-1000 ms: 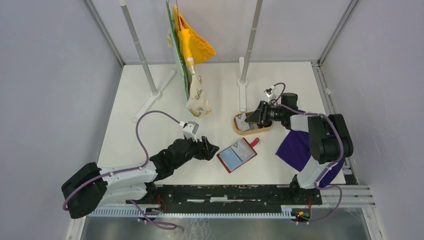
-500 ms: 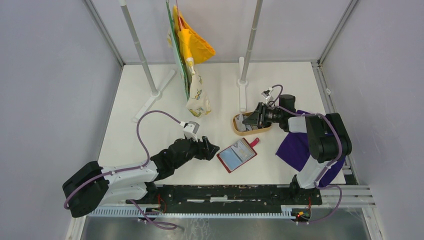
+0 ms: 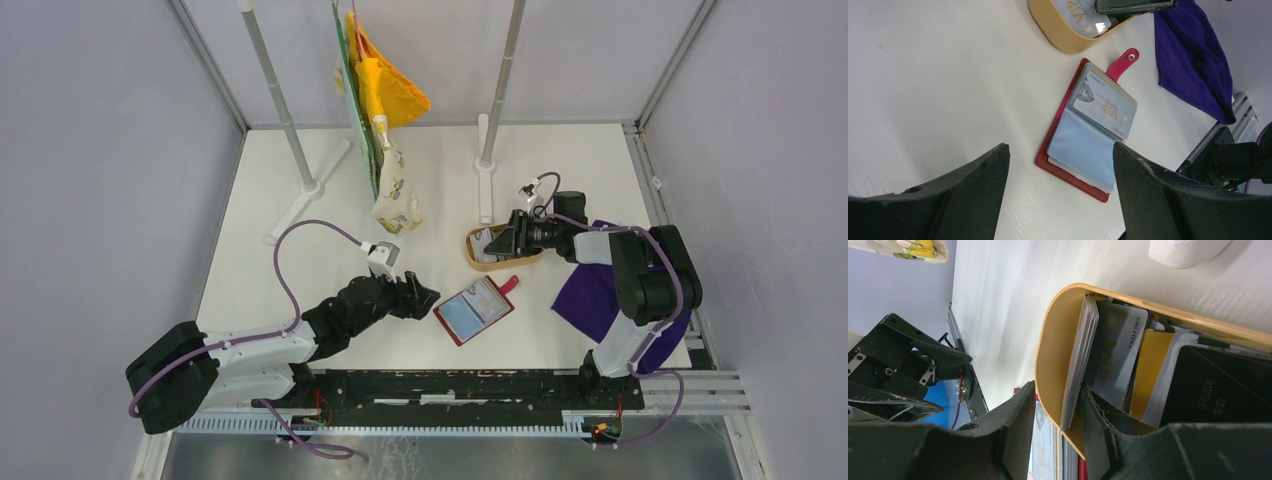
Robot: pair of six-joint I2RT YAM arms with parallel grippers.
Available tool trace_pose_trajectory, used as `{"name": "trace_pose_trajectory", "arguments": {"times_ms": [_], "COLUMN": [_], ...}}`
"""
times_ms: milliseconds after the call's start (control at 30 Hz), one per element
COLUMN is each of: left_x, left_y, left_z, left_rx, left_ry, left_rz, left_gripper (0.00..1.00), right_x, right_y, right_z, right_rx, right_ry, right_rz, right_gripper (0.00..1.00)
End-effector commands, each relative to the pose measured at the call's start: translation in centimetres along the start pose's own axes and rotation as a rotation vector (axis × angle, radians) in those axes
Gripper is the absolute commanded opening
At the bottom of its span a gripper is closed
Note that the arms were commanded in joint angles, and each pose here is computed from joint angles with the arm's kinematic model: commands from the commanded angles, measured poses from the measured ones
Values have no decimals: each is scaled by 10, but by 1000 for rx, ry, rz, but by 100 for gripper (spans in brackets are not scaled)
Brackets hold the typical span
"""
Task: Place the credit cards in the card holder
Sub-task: Pick up the credit card from the storage box.
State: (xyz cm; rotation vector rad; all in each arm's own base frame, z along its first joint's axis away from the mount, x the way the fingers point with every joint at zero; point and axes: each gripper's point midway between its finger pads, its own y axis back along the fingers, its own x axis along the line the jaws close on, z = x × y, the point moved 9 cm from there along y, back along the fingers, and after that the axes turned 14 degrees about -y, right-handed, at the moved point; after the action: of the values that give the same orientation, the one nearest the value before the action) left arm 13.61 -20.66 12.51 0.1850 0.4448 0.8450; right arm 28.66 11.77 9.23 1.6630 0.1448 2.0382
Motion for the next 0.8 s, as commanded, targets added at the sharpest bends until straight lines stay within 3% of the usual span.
{"name": "trace_pose_trajectory", "arguments": {"times_ms": [0, 300, 767], "left_x": [-11, -11, -11], "left_y": [-5, -4, -5], "left_z": [21, 22, 21], "left_rx": [-74, -78, -73], "left_ry": [9, 11, 19], "left_rz": [-41, -39, -44], "left_gripper": [81, 80, 80], "right_x": [6, 3, -4], "right_y": [-9, -19, -22], "right_z": [11, 15, 18], "right_rx": [7, 22, 35], "right_ry": [75, 145, 129], "right_rz": [-3, -105, -154], "right_gripper": [44, 47, 47]}}
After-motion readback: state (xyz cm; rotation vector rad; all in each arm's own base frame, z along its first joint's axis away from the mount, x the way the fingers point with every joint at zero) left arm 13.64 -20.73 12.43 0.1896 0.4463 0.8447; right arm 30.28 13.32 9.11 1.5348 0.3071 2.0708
